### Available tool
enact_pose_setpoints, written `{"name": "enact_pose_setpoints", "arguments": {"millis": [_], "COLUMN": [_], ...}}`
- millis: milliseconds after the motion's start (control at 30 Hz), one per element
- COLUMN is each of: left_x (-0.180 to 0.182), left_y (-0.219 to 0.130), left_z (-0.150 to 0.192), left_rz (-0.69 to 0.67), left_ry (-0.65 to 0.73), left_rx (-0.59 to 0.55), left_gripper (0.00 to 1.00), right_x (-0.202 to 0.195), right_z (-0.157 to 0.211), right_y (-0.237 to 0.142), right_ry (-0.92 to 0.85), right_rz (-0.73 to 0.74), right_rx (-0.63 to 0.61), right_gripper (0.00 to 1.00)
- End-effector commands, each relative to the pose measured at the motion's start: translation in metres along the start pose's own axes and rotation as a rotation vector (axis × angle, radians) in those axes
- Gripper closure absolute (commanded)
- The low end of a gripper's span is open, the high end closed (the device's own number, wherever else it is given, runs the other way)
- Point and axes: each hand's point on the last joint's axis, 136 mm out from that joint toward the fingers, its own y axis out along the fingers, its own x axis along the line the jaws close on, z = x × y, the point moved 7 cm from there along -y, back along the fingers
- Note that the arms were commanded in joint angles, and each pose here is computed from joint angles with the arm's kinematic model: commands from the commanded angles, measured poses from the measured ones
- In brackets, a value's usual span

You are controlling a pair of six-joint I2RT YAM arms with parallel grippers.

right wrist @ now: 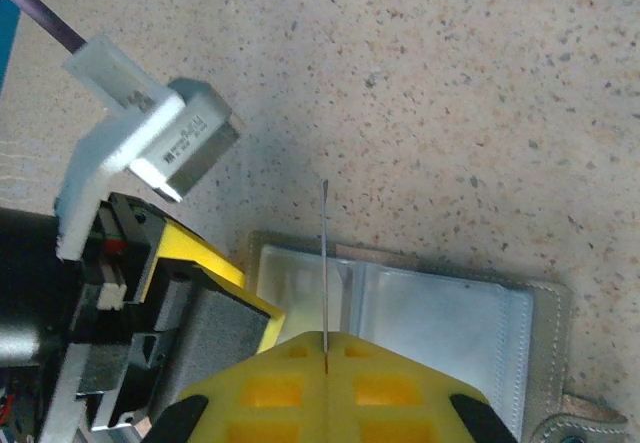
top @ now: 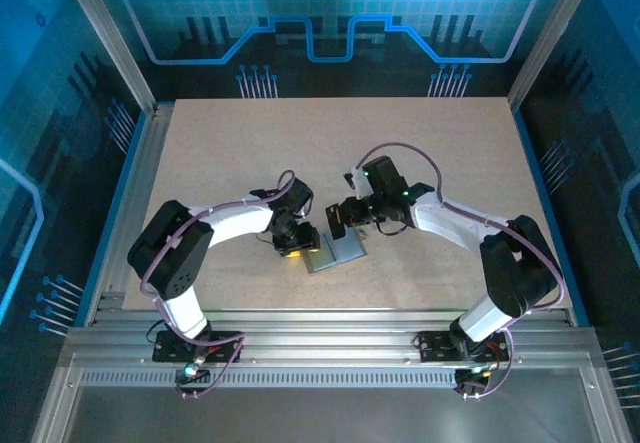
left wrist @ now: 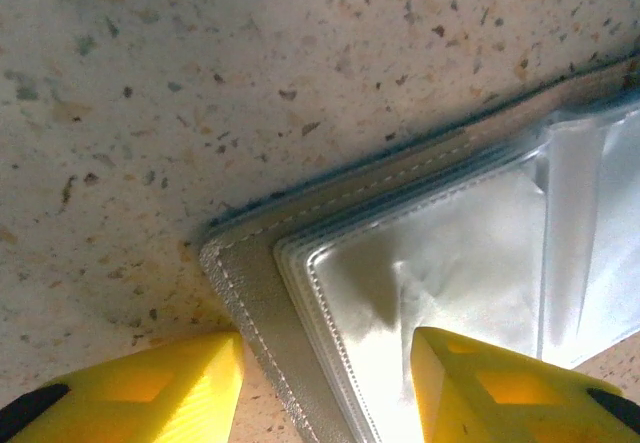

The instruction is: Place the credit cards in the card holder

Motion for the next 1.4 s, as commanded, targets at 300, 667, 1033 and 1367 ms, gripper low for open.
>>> {"name": "enact_pose_setpoints", "arguments": {"millis": [300,667,1033,1367], "left_x": [-0.023,-0.031,-0.017,-0.026], "left_y": [0.004,-0.003,-0.008,-0.003], "left_z": [-0.05,-0.068,-0.035,-0.029], "left_rz": [0.059,0.029,-0.091,-0.065], "left_ry": [0.08,0.073,0.113,0.138], "left_rx": [-0.11,-0.117,-0.135,-0.152], "left_gripper": [0.5,0.51,0.47,0.44], "right_x": [-0.014,-0.028,-0.041,-0.047], "right_z": [0.0,0.008,0.02,0.028], "right_y": [-0.012,-0.013,-0.004,0.001], "right_ry": [0.09,0.133,0.289,0.344], "right_rz": [-0.033,-0.023,-0.072,-0.092], "right_rx": [-0.086,-0.081,-0.183,-0.213], "right_gripper": [1.0,1.0,1.0,1.0]}}
